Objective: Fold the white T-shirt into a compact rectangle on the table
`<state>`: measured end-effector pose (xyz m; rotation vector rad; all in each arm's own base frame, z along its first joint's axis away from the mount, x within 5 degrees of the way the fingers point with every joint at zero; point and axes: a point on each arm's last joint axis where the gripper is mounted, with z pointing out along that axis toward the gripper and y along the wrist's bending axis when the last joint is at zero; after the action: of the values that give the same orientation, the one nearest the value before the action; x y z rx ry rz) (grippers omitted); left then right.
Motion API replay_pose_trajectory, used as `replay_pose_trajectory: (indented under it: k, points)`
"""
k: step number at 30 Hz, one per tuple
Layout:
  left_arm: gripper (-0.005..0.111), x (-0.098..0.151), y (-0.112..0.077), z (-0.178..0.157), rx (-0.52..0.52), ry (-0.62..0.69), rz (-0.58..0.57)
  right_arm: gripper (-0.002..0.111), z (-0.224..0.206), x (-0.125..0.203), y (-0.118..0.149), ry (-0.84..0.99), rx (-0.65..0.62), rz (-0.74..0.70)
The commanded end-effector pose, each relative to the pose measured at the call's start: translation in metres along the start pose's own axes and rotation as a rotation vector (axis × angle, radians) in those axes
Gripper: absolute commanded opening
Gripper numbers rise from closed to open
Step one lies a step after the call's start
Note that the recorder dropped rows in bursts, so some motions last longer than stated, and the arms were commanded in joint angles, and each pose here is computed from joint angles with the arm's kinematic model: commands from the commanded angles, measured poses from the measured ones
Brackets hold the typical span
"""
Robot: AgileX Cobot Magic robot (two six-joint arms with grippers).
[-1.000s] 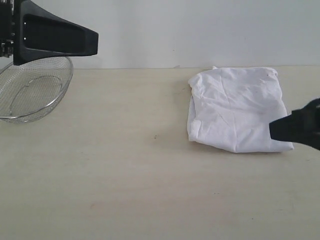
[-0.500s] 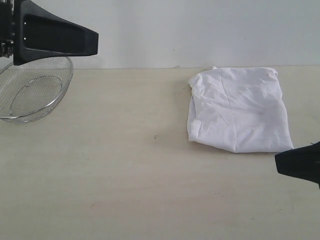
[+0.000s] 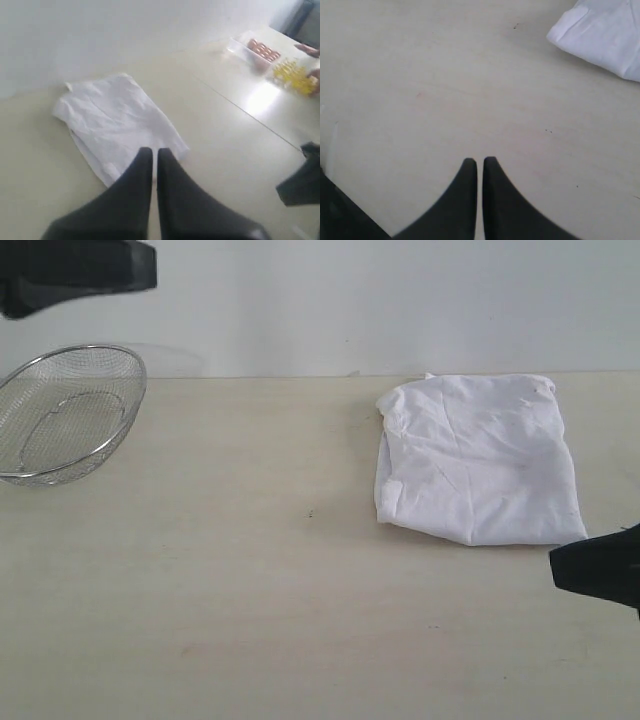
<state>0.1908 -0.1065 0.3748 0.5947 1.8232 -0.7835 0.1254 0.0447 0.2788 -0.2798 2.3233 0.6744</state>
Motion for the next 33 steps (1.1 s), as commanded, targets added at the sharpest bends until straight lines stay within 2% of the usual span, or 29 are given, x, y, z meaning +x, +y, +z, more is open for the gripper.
replay_pose_trajectory:
  k: [1,4,6,13,17,20,24,33]
  points:
    - [0.004,-0.017,-0.015,-0.038,-0.103,-0.170,0.130,0.000,-0.001,0.000,0.000,-0.006,0.005,-0.011]
    - [0.004,-0.017,-0.027,-0.069,-0.180,-0.290,0.176,0.000,-0.001,-0.001,-0.001,-0.016,0.012,-0.011]
    - [0.004,-0.009,-0.029,-0.087,-0.251,-0.360,0.183,0.000,-0.001,-0.001,-0.001,-0.018,0.013,-0.011]
    - [0.004,0.058,-0.011,-0.126,-0.618,-0.514,0.143,0.000,-0.001,-0.001,-0.001,-0.018,0.013,-0.011]
    - [0.004,0.094,-0.006,-0.138,-0.758,-0.578,0.133,0.000,-0.001,-0.001,-0.001,-0.018,0.013,-0.011]
    - [0.004,0.113,-0.006,-0.143,-0.801,-0.615,0.137,0.000,-0.001,-0.001,-0.001,-0.019,0.014,-0.011]
    - [0.004,0.127,-0.002,-0.145,-0.845,-0.629,0.143,0.000,-0.001,-0.001,-0.001,-0.019,0.014,-0.011]
    - [0.004,0.166,0.019,-0.132,-0.925,-0.542,0.080,0.000,-0.001,-0.001,-0.001,-0.019,0.014,-0.011]
